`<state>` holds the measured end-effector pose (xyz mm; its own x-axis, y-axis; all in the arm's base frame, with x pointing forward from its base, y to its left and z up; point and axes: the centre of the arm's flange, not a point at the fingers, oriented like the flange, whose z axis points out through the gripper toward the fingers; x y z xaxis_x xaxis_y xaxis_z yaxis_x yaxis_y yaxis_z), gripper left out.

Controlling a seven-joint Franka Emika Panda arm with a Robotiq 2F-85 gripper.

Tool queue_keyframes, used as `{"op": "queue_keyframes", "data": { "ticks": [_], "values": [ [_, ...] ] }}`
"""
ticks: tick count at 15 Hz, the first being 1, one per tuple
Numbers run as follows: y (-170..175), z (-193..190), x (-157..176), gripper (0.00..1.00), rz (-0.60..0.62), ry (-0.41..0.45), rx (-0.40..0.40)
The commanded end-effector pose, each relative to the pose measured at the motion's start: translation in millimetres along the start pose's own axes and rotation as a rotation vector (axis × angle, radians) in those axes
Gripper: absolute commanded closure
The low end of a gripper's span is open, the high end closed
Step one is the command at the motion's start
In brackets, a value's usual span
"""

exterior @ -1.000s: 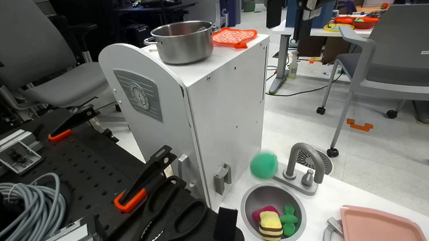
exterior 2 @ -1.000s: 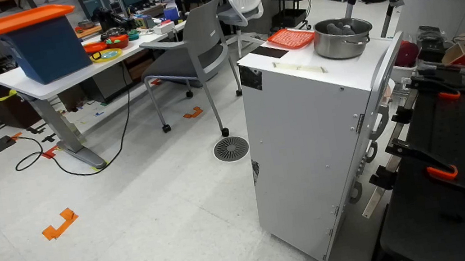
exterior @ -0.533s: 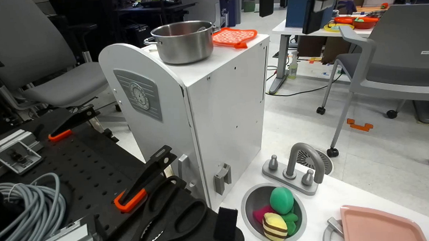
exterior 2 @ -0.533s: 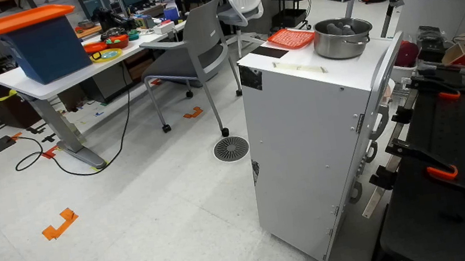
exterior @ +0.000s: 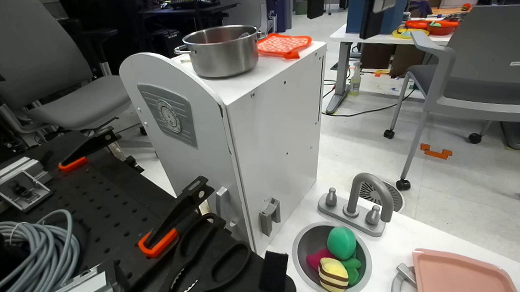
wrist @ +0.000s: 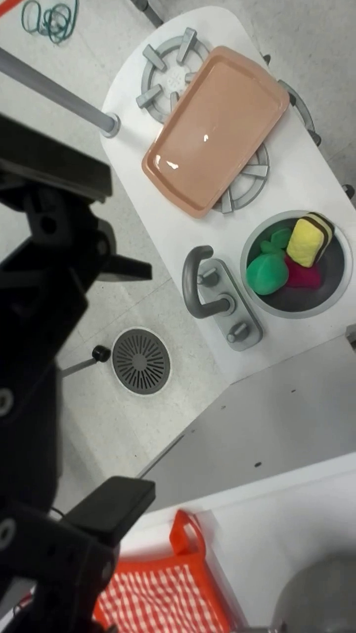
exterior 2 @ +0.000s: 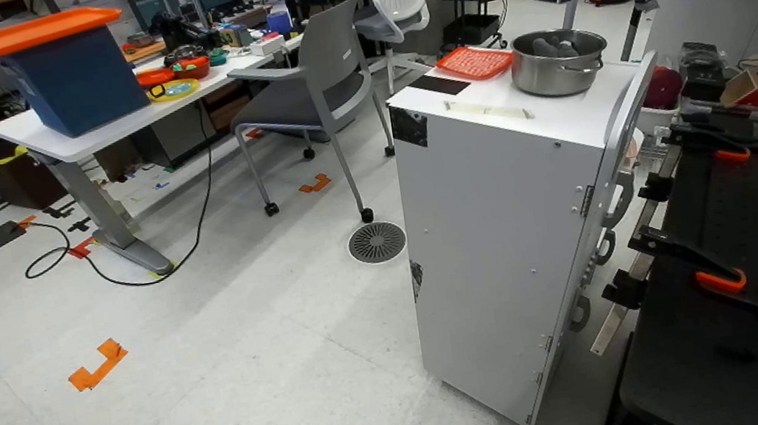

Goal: Remove the yellow and black sponge, green plush toy and grey bear from the silver pot and place them in the sink

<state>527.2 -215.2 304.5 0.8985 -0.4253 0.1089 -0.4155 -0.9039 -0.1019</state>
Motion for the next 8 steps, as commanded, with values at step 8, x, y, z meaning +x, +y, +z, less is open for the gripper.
{"op": "queue_keyframes", "data": {
  "ticks": [8],
  "values": [
    [-67, -86, -32, 0.00, -0.248, -0.082, 0.080]
  ]
}}
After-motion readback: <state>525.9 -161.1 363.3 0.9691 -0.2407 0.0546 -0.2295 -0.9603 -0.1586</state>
